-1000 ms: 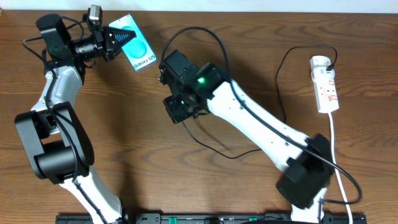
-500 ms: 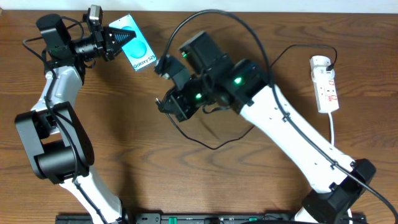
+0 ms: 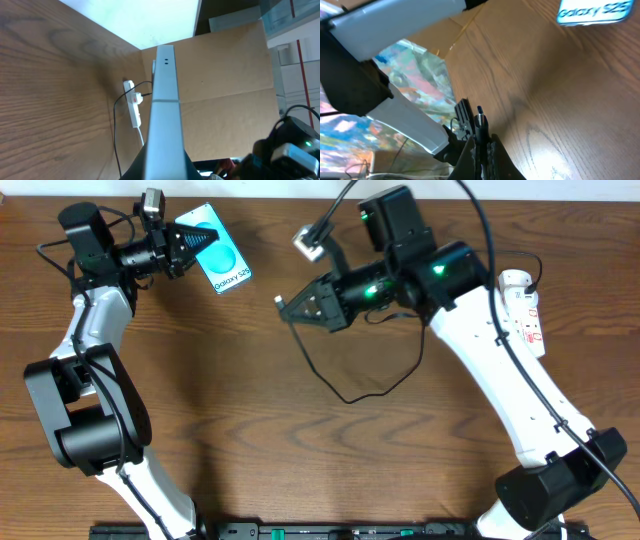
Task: Plug charger to phone and switch on socket
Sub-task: 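Lift the held plug up toward the phone in the left gripper, then align the plug under the phone's bottom port with the right gripper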
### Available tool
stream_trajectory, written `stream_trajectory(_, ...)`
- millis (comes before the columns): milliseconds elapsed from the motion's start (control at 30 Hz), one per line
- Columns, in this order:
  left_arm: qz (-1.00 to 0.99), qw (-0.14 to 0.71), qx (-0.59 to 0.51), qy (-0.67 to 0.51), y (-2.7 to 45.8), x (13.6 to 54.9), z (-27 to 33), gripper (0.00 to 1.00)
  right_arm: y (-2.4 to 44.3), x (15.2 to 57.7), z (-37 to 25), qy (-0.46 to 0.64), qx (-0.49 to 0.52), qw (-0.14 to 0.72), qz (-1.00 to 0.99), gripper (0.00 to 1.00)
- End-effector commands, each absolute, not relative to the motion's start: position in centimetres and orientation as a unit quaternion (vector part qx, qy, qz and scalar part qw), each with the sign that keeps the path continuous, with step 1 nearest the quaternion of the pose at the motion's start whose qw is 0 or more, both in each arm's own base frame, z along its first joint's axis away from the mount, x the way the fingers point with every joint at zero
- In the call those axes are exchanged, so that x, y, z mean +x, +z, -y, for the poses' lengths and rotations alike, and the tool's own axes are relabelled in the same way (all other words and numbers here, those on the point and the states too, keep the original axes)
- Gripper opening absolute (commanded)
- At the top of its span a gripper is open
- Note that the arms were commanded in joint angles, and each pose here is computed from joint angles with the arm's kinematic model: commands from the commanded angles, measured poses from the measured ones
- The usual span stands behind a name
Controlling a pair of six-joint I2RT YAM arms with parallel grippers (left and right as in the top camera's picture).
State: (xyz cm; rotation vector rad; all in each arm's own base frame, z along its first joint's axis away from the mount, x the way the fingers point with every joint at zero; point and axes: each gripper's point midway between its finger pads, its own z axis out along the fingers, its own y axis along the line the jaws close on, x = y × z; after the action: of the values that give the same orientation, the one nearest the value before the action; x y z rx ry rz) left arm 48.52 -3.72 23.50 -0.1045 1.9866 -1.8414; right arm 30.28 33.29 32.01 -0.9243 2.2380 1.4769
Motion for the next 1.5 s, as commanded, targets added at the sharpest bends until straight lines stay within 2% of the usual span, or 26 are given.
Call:
stream_trajectory(0,-0.711,0.226,-0.008,-0.665,26.7,47.8,3.9,0.07,33.2,30.1,-32.8,0.542,-0.313,0.143,-0.767,0.01)
stream_trajectory(500,-0.688,0.253,0.003,-0.680,33.2,47.6,5.2,0.07,29.5,33.2,-34.3,0.568,-0.279,0.099,-0.768,0.01)
stream_trajectory(933,-0.684,0.240,-0.011,-0.689,33.7,47.5,5.4,0.07,29.5,33.7,-34.6,0.572,-0.291,0.113,-0.758,0.01)
stream_trajectory(1467,-0.674,0.221,0.034,-0.704,35.3,45.7,9.8,0.08,29.9,34.1,-34.4,0.582,-0.294,0.117,-0.749,0.01)
